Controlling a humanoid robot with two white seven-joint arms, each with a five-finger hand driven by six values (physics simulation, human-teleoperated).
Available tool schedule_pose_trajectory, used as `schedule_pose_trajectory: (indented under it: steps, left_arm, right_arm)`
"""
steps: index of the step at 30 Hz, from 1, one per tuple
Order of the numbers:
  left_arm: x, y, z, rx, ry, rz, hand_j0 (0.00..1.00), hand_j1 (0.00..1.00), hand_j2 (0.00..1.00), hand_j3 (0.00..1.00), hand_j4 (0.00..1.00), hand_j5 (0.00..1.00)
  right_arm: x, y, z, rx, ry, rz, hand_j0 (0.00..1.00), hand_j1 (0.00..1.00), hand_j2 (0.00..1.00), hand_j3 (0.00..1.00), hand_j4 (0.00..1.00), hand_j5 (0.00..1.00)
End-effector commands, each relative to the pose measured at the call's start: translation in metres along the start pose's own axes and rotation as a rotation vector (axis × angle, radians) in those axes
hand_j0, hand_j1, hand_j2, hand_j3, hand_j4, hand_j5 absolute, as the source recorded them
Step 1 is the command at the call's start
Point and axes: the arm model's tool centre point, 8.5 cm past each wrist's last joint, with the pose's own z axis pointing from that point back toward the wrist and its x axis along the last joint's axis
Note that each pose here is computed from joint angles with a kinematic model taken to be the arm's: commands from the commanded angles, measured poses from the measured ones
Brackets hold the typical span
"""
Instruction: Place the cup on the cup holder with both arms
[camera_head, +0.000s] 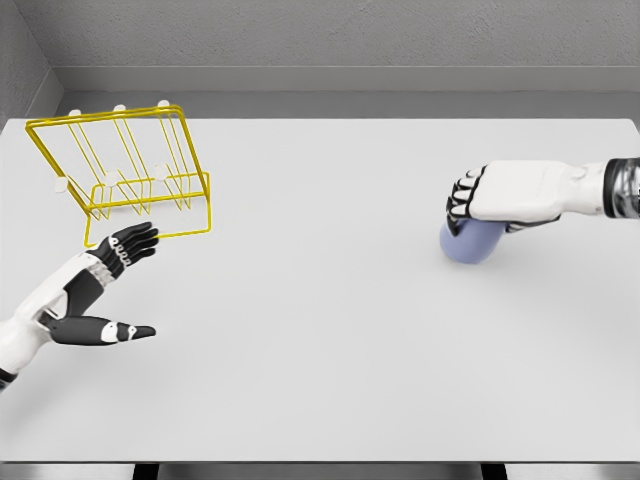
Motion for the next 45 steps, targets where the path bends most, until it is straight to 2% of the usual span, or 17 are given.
schedule_pose_trajectory:
  steps: [1,4,8,14,21,25,32,38,43,45]
  left_arm:
    - [-0.002,0.004,0.002,0.007,0.012,-0.008,1.00,1.00,1.00,1.00,1.00,1.00]
    - [-0.002,0.004,0.002,0.007,0.012,-0.008,1.00,1.00,1.00,1.00,1.00,1.00]
    - [-0.003,0.009,0.005,0.010,0.027,-0.021,1.00,1.00,1.00,1.00,1.00,1.00]
    - [-0.004,0.010,0.006,0.014,0.031,-0.024,1.00,1.00,1.00,1.00,1.00,1.00]
    - [-0.004,0.010,0.006,0.012,0.032,-0.024,1.00,1.00,1.00,1.00,1.00,1.00]
    - [-0.005,0.010,0.006,0.013,0.033,-0.025,1.00,1.00,1.00,1.00,1.00,1.00]
    - [-0.006,0.012,0.007,0.017,0.038,-0.027,1.00,1.00,1.00,1.00,1.00,1.00]
    - [-0.008,0.009,0.007,0.011,0.039,-0.027,1.00,1.00,1.00,1.00,1.00,1.00]
    - [-0.008,0.008,0.007,0.007,0.037,-0.033,1.00,1.00,1.00,1.00,1.00,1.00]
    - [-0.008,0.009,0.007,0.008,0.038,-0.034,1.00,1.00,1.00,1.00,1.00,1.00]
  right_arm:
    - [0.018,-0.014,-0.004,-0.025,-0.050,0.039,0.39,0.39,0.39,0.39,0.39,0.39]
    - [0.035,-0.025,-0.008,-0.024,-0.096,0.084,0.39,0.39,0.39,0.39,0.39,0.39]
    - [0.042,-0.031,-0.018,-0.024,-0.120,0.117,0.39,0.39,0.39,0.39,0.39,0.39]
    - [0.052,-0.052,-0.039,-0.066,-0.166,0.167,0.39,0.39,0.39,0.39,0.39,0.39]
    - [0.073,-0.076,-0.070,-0.119,-0.242,0.219,0.39,0.39,0.39,0.39,0.39,0.39]
    - [0.083,-0.084,-0.083,-0.138,-0.277,0.233,0.39,0.39,0.39,0.39,0.39,0.39]
    - [0.094,-0.084,-0.101,-0.131,-0.297,0.279,0.39,0.39,0.39,0.39,0.39,0.39]
    - [0.115,-0.079,-0.123,-0.112,-0.362,0.292,0.39,0.39,0.39,0.39,0.39,0.39]
    - [0.108,-0.076,-0.135,-0.092,-0.348,0.280,0.39,0.39,0.39,0.39,0.39,0.39]
    - [0.111,-0.079,-0.140,-0.101,-0.358,0.281,0.39,0.39,0.39,0.39,0.39,0.39]
